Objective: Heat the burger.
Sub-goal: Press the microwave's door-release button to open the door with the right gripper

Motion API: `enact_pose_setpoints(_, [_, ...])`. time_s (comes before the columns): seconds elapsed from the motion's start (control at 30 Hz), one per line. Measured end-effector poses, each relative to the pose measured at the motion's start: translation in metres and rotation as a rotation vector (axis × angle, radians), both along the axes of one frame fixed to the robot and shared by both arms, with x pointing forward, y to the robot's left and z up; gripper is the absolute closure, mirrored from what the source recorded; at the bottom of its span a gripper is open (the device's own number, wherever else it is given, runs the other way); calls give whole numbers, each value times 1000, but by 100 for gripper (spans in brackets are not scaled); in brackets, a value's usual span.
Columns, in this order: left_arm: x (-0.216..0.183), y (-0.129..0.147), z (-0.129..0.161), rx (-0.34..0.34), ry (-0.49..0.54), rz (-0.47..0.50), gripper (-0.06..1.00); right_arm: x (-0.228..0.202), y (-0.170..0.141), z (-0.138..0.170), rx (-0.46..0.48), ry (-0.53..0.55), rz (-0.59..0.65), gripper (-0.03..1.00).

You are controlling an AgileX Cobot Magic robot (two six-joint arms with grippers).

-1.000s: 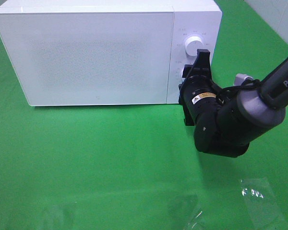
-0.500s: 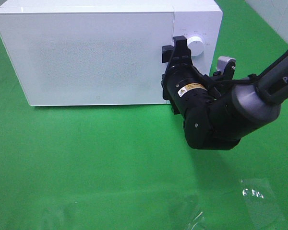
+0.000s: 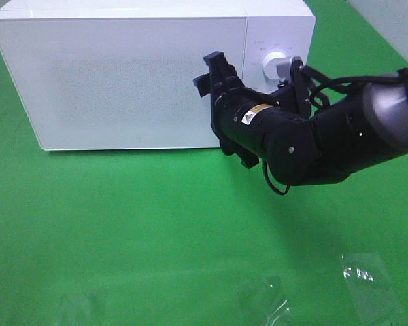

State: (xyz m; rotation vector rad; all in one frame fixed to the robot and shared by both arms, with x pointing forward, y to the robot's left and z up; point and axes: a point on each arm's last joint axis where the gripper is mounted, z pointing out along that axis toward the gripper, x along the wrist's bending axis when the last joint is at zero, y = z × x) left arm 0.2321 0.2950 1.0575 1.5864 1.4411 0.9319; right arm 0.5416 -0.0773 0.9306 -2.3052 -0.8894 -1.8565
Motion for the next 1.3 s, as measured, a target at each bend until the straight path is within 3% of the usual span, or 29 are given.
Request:
enact_pose_setpoints(0.03, [0,0,0,0,0,0,-4,-4,1,4,-72,15,49,25])
enact_pose_setpoints(0.13, [0,0,0,0,0,0,-4,-6,1,6,-113,19,79,25])
enact_pose_setpoints(0.2, [0,0,0,0,0,0,-4,-13,3,14,-280,14,205,25])
enact_pose_setpoints(0.23, [0,0,0,0,0,0,-4,-13,3,14,-280,14,205,25])
enact_pose_setpoints(0.27, [0,0,0,0,0,0,-4,-17,3,17,-356,8,263,25])
enact_pose_setpoints(0.37, [0,0,0,0,0,0,-4,-20,3,19,-398,4,296,25])
enact_pose_setpoints(0.43, [0,0,0,0,0,0,-4,-28,1,25,-548,4,416,25])
enact_pose_setpoints(0.47, [0,0,0,0,0,0,-4,-28,1,25,-548,4,416,25])
enact_pose_setpoints(0.5, [0,0,0,0,0,0,-4,-33,-1,26,-625,11,482,25])
enact_pose_setpoints(0.63, [0,0,0,0,0,0,-4,-41,-4,33,-723,10,571,25])
enact_pose_setpoints(0.73, [0,0,0,0,0,0,-4,-53,-11,38,-856,43,693,25])
enact_pose_setpoints(0.77, [0,0,0,0,0,0,-4,-53,-11,38,-856,43,693,25])
enact_pose_setpoints(0.97, [0,0,0,0,0,0,-4,-73,-31,58,-1053,93,815,25])
enact_pose_setpoints(1.3, [0,0,0,0,0,0,-4,-100,-63,88,-1204,216,877,25])
